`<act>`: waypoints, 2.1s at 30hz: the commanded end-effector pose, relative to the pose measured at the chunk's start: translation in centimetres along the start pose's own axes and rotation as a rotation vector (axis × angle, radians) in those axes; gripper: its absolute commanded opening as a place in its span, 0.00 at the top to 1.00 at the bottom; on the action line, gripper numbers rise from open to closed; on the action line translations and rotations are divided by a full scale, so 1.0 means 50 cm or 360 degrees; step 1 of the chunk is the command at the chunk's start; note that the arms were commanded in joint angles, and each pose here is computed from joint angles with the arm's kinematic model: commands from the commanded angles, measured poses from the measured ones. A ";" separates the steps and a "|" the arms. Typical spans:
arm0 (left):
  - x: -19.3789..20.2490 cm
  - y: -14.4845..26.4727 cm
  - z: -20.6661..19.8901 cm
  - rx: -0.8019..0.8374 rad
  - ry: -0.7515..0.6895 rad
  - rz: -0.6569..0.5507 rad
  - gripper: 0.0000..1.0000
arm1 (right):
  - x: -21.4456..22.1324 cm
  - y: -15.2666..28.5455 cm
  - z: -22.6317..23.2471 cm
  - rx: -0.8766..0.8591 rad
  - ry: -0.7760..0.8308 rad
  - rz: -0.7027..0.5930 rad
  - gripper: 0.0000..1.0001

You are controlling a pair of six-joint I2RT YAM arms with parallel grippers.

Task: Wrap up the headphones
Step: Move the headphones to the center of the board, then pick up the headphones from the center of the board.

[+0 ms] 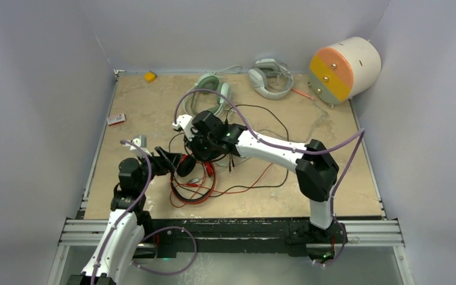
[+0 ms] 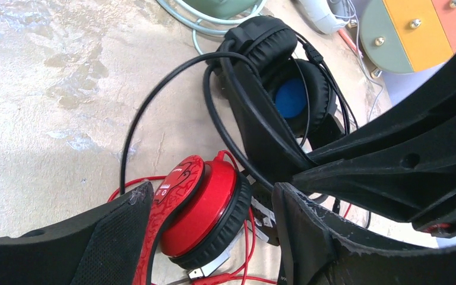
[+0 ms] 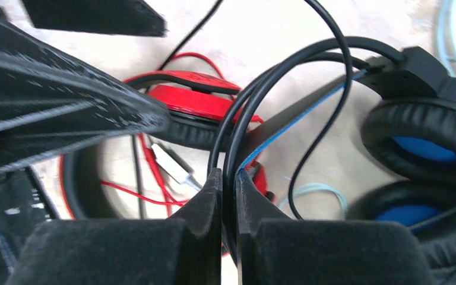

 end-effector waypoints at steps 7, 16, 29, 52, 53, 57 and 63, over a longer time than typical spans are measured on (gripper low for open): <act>-0.012 -0.003 -0.006 0.0033 -0.0041 -0.0037 0.29 | 0.006 0.156 -0.128 0.0803 -0.0256 -0.0194 1.00; -0.011 -0.004 -0.009 0.0056 -0.0054 -0.0021 0.24 | 0.102 0.316 -0.298 0.1234 -0.0771 -0.0252 0.99; -0.061 0.018 -0.034 -0.0282 0.0445 0.0246 0.19 | 0.188 0.384 -0.361 0.1507 -0.0992 -0.0112 0.56; 0.056 0.050 -0.040 -0.0418 0.0842 0.0714 0.32 | 0.051 0.128 -0.008 0.0330 -0.0036 -0.0104 0.01; 0.061 0.048 -0.038 -0.0421 0.0846 0.0724 0.33 | 0.045 0.124 -0.009 0.0325 -0.0007 -0.0081 0.01; 0.075 0.036 -0.027 -0.0454 0.0838 0.0766 0.34 | 0.026 0.095 -0.005 0.0237 0.0180 -0.0045 0.01; 0.077 0.021 -0.015 -0.0450 0.0789 0.0722 0.34 | 0.028 0.048 -0.006 0.0114 0.0408 0.0066 0.01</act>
Point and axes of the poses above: each gripper's point midway between its finger pads, its own y axis back along the fingers, its own z axis along the line the jaws close on, x = y × z, the point moved 6 cm from there along y, back along the fingers, and after that the axes turned 9 degrees about -y, right-handed, at the moved point
